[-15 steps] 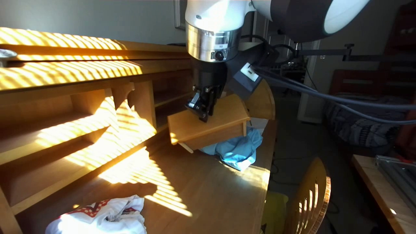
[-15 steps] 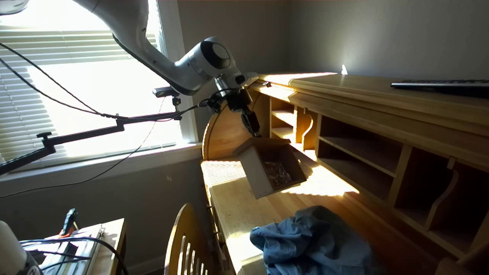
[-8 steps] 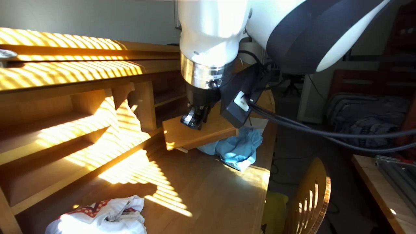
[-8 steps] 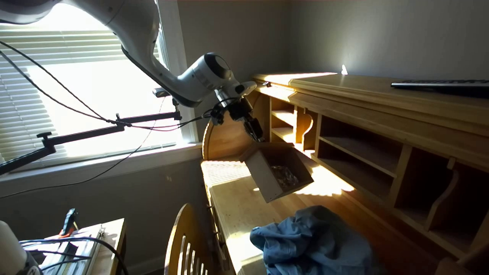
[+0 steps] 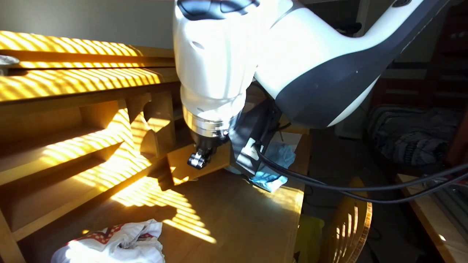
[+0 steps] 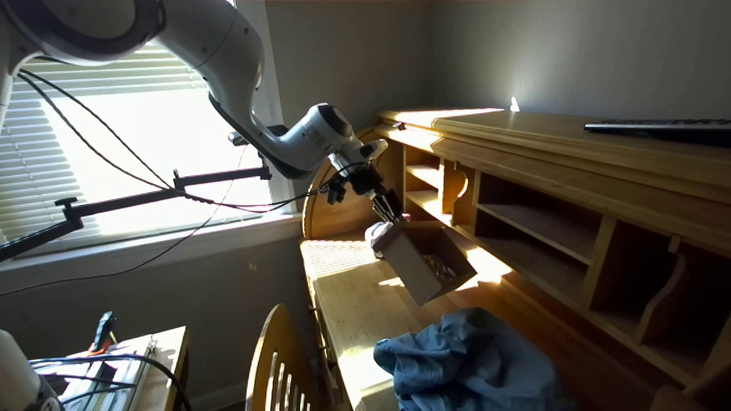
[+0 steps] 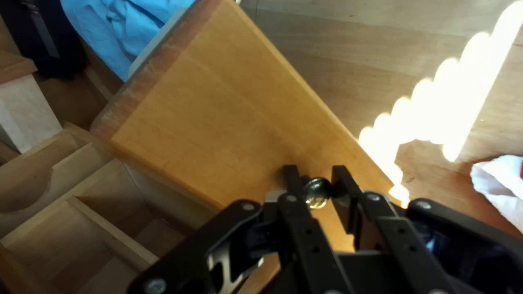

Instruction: Open the top drawer on the right, remove the top drawer on the left and put it on the table

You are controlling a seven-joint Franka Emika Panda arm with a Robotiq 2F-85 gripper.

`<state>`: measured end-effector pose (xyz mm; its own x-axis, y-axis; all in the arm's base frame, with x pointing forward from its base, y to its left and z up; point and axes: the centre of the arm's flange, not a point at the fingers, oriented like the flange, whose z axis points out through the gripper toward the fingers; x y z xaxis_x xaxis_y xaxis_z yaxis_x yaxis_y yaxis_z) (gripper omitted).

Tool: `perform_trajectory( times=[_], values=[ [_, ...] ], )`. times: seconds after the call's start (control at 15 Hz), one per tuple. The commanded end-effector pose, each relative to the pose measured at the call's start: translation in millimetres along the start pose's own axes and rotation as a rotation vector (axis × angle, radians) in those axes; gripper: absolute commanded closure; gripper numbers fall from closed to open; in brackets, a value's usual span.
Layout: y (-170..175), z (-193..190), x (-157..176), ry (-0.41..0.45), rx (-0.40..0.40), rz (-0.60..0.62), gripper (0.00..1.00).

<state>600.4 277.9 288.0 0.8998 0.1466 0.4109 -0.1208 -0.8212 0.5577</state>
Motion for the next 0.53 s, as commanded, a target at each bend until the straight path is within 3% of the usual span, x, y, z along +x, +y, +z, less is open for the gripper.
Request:
perform_trajectory(
  times=[0.0, 0.2, 0.47],
  values=[
    [-27, 4, 23, 0.077, 0.085, -0.013, 0.94],
    [-47, 7, 27, 0.107, 0.164, -0.054, 0.94],
    [-59, 16, 22, 0.096, 0.166, -0.133, 0.94]
  ],
)
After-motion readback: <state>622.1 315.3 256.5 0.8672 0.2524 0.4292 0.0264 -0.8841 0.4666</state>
